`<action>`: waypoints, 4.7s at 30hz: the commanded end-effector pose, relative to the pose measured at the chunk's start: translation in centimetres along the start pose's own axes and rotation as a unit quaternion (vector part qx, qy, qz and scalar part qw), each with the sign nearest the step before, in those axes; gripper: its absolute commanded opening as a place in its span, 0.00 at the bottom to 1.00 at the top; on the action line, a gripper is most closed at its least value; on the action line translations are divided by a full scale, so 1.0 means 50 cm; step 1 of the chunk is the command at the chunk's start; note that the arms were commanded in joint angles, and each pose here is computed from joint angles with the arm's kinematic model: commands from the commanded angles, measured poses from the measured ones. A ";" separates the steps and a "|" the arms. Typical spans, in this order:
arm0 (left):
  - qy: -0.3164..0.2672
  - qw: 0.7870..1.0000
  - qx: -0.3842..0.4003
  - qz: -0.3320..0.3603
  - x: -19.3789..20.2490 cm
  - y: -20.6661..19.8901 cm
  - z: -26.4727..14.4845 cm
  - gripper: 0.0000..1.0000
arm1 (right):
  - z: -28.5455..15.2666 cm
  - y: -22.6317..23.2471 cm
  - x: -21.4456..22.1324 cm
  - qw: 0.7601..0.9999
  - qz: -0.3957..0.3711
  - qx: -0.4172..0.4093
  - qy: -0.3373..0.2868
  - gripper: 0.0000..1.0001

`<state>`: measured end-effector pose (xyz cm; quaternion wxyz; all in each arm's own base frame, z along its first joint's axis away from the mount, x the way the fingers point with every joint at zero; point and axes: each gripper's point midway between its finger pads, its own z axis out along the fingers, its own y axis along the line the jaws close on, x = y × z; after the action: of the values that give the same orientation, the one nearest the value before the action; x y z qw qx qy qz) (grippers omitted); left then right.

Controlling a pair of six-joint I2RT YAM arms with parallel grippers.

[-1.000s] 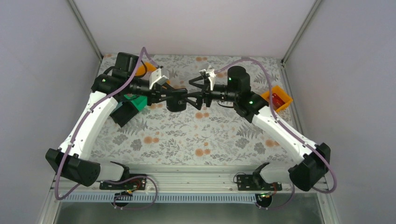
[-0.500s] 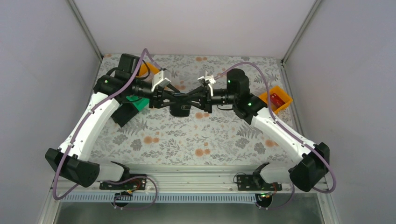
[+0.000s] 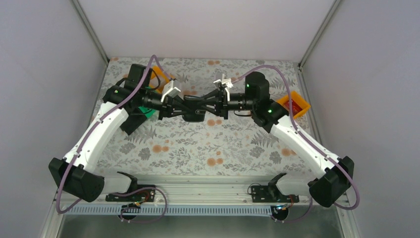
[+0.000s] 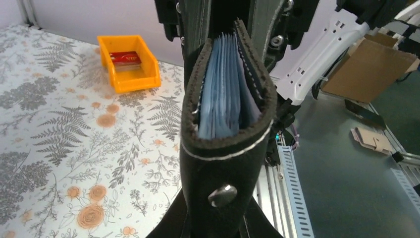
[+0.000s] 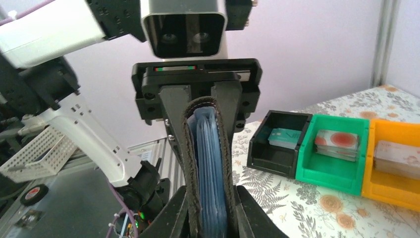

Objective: Take the credit cards out of the card holder

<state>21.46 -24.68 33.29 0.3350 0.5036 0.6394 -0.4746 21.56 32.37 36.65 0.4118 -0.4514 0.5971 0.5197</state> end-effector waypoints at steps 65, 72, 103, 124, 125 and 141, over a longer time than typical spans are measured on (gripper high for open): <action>0.008 0.965 -0.255 -0.053 -0.011 0.172 -0.053 0.02 | -0.166 -0.271 0.085 0.896 0.126 0.425 0.008 0.36; -0.002 0.995 -0.096 0.008 -0.028 0.052 -0.021 0.02 | -0.077 -0.138 -0.008 0.979 0.052 0.196 -0.027 0.57; -0.023 0.996 0.035 0.074 -0.026 -0.068 -0.023 0.02 | -0.042 0.004 -0.017 1.000 -0.025 -0.004 0.003 0.46; -0.025 0.996 0.043 0.081 -0.025 -0.074 -0.024 0.02 | 0.028 0.069 0.014 0.996 -0.040 -0.071 0.024 0.11; -0.027 0.995 0.049 0.086 -0.025 -0.080 -0.025 0.02 | 0.024 0.072 0.016 0.996 -0.046 -0.069 0.023 0.08; 0.010 0.982 -0.188 0.023 -0.060 0.094 -0.054 0.02 | -0.039 -0.024 0.009 0.988 -0.004 0.154 0.007 0.70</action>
<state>20.34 -23.70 34.16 0.3495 0.5127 0.6455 -0.4453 20.93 31.02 36.49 0.4493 -0.4566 0.6154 0.4592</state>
